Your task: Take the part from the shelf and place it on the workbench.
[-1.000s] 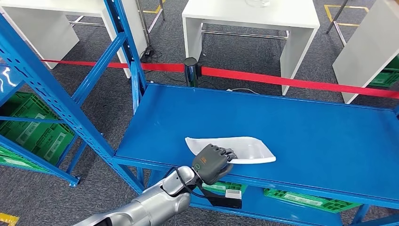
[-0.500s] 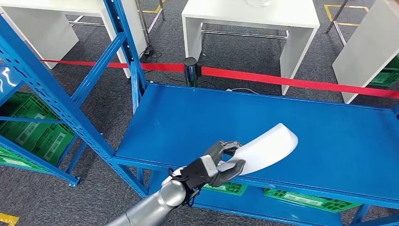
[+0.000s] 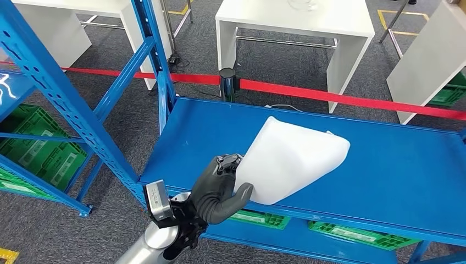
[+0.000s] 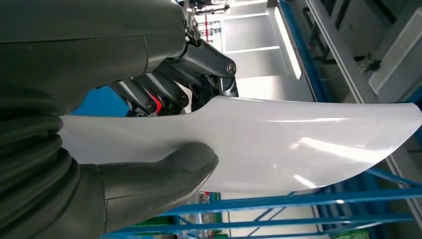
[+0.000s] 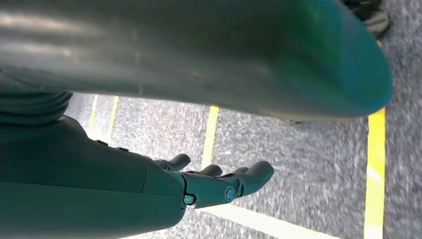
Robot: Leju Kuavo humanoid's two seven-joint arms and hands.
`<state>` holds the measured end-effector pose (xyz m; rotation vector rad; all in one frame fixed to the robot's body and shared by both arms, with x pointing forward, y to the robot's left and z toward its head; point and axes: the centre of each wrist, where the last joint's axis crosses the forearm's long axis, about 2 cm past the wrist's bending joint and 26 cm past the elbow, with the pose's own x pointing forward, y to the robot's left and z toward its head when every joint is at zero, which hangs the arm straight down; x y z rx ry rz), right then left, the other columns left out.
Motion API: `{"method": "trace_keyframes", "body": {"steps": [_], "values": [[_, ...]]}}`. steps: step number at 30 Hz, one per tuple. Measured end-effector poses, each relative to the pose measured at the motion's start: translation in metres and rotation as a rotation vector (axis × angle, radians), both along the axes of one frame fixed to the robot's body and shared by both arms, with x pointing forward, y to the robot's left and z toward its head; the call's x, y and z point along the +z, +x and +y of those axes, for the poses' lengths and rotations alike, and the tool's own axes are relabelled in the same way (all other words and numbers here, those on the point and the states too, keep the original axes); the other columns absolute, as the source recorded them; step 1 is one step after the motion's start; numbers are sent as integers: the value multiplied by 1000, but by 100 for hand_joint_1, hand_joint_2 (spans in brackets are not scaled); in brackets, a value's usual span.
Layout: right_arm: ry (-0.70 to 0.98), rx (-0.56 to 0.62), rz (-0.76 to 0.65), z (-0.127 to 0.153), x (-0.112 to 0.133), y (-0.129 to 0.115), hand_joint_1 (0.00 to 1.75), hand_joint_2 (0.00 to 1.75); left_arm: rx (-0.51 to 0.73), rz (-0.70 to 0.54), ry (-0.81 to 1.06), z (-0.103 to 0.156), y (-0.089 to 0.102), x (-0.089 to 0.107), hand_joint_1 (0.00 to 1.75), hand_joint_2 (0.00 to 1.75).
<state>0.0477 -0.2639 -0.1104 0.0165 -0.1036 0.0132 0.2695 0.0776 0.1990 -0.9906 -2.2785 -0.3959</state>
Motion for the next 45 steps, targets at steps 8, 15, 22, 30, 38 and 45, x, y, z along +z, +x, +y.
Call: {"method": "trace_keyframes", "body": {"steps": [8,15,22,30,38,45], "values": [[-11,1,-23,-2,0,3,0,0,-4,-3,8,8,-6,-2,175,175],[-12,18,-35,-3,0,3,0,0,26,-4,15,18,-8,-6,175,175],[-20,11,-31,-6,0,3,0,0,43,7,24,23,-13,-14,175,175],[-31,6,-7,-10,0,2,0,0,44,-6,9,24,-18,-19,175,175],[-42,16,3,-16,0,3,0,0,54,23,10,24,-26,-31,175,175],[-18,56,-18,-13,0,4,0,0,58,79,9,28,-29,-44,175,175]]}}
